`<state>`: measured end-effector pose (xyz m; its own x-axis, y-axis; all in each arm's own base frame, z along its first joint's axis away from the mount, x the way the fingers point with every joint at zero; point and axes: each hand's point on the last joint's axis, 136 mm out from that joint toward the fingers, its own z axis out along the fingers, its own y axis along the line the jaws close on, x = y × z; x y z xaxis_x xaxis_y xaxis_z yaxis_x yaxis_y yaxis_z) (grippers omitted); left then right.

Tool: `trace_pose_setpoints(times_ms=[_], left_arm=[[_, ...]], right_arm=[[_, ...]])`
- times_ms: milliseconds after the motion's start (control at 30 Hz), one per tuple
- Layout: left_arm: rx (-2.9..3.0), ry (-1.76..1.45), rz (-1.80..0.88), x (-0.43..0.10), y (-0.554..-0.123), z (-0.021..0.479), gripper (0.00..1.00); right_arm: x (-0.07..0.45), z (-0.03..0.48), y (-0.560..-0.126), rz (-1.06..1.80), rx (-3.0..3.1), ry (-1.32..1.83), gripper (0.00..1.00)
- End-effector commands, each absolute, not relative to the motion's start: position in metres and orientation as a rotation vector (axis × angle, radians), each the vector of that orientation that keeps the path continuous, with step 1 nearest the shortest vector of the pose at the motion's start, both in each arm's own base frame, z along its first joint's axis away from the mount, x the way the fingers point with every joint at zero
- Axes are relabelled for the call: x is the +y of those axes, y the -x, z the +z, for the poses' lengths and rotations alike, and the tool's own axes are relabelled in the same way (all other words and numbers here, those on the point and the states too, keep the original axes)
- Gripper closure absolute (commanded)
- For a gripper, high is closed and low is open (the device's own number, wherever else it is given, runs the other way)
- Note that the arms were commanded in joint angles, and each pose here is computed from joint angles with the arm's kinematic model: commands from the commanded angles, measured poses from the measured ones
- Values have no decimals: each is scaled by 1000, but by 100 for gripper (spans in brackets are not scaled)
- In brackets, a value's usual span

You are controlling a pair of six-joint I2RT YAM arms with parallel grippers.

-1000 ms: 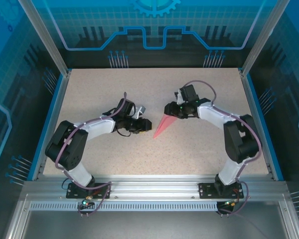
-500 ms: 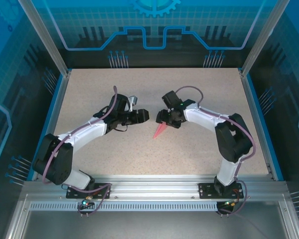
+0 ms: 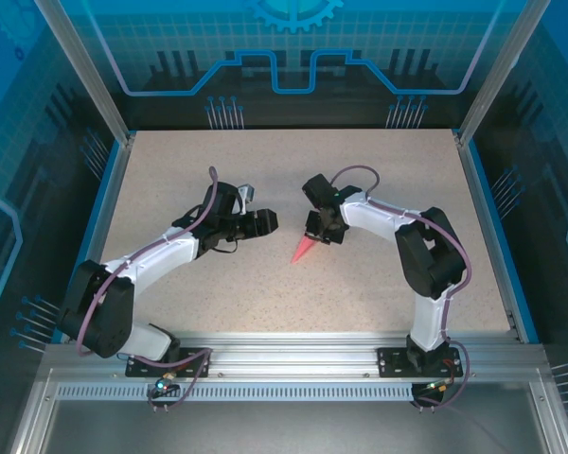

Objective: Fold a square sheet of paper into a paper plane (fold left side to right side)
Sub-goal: Turn over the paper plane at the center of the table.

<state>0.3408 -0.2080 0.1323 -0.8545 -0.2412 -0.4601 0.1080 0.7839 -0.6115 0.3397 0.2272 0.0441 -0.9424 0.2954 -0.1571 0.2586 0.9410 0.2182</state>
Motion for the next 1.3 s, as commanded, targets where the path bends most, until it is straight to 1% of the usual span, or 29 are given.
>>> trace_pose_setpoints(times_ms=[0, 33, 67, 300, 400, 500, 700, 867, 1067, 1133, 1200, 1267], left_arm=[[2424, 103, -846, -199, -340, 139, 26], [2423, 105, -843, -198, -340, 140, 26], [2418, 107, -834, -197, -340, 142, 26], [2364, 147, -752, -176, -342, 161, 24], [2329, 169, -722, -166, -340, 170, 21], [2315, 176, -711, -161, -337, 174, 18], [2333, 181, -713, -160, -335, 169, 17], [2334, 185, -722, -161, -335, 169, 17], [2340, 185, -726, -162, -336, 168, 16], [2343, 187, -732, -163, -337, 168, 16], [2345, 184, -738, -164, -337, 167, 16], [2344, 185, -738, -164, -337, 168, 16]], right_arm=[[232, 74, -334, 309, 2865, -332, 96], [236, 81, -334, 333, 2850, -301, 99], [240, 90, -333, 364, 2836, -257, 100], [285, 123, -315, 709, 2760, 49, 100], [297, 118, -308, 824, 2748, 115, 100], [300, 99, -302, 863, 2770, 139, 100], [279, 60, -300, 748, 2852, 115, 100], [245, 34, -295, 577, 2919, 59, 100], [216, 24, -293, 438, 2947, 9, 100], [215, 23, -294, 438, 2946, 13, 97], [215, 27, -295, 442, 2934, 17, 92], [214, 37, -297, 441, 2902, 24, 81]])
